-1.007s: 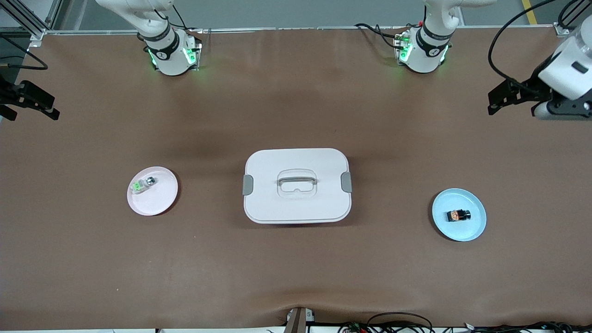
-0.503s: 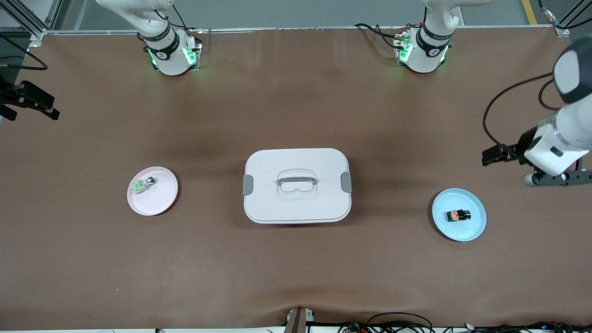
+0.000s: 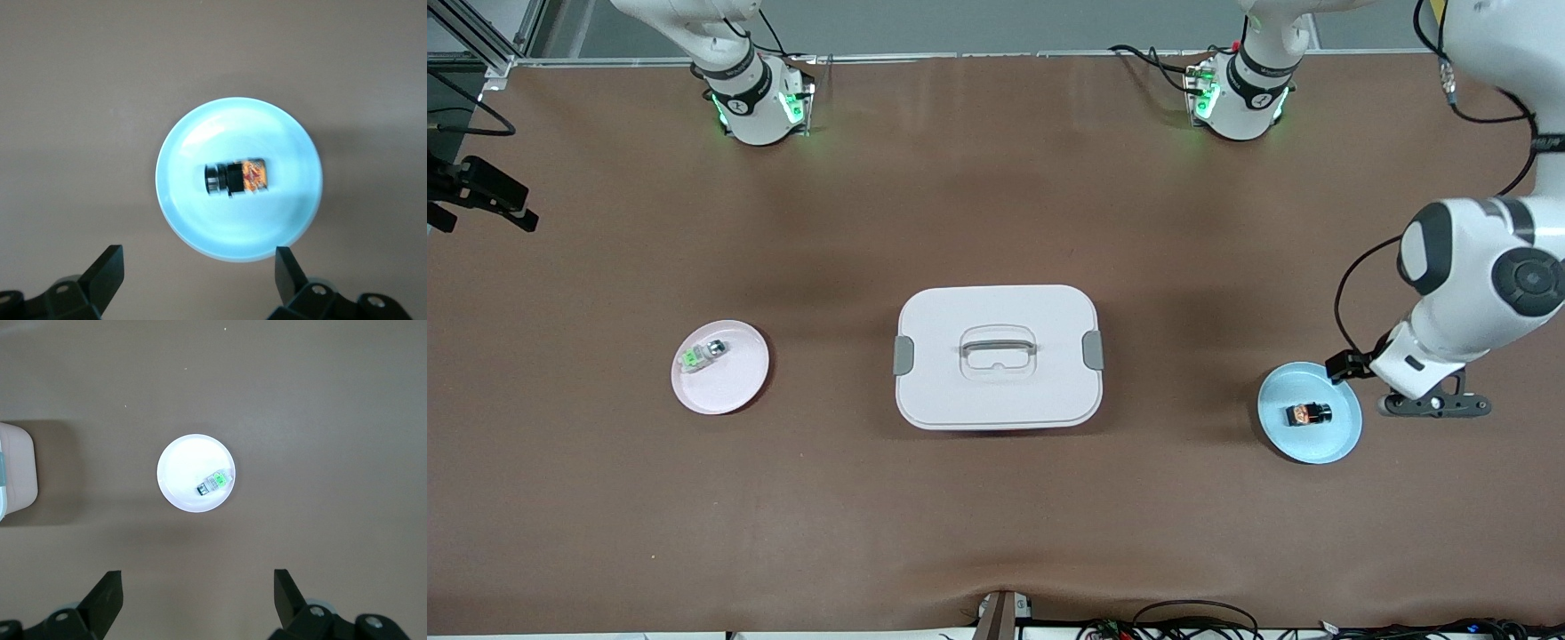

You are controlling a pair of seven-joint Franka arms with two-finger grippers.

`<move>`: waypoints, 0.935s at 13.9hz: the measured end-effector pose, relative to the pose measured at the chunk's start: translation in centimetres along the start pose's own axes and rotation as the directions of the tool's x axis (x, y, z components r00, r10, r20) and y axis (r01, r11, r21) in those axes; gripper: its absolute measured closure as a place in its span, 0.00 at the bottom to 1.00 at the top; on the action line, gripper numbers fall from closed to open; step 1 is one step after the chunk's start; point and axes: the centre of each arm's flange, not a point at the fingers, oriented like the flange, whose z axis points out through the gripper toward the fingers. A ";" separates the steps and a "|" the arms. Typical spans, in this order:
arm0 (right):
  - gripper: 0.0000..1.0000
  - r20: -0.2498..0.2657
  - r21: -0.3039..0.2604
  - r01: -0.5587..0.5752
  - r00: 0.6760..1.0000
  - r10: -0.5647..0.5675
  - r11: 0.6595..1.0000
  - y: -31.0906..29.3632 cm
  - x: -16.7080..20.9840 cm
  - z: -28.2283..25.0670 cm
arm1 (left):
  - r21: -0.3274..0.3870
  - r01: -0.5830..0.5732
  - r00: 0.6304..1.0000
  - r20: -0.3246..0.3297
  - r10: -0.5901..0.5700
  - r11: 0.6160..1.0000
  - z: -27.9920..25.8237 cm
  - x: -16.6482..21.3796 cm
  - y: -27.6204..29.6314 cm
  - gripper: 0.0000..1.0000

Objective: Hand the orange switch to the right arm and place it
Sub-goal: 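Grasp the orange-and-black switch with the left gripper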

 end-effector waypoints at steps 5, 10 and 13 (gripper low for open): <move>0.00 -0.004 0.000 0.000 1.000 0.000 1.000 0.0 0.0 0.0 | -0.080 0.096 0.995 -0.019 -0.098 0.992 7.1 0.2 0.0 0.00; 0.00 -0.005 0.000 0.000 1.000 0.000 1.000 0.0 0.1 0.0 | -0.101 0.114 0.992 -0.044 -0.119 0.988 9.6 0.4 0.9 0.00; 0.00 -0.006 0.000 0.000 1.000 0.000 1.000 0.0 0.1 0.0 | -0.107 0.114 0.991 -0.051 -0.120 0.988 10.8 0.3 1.4 0.00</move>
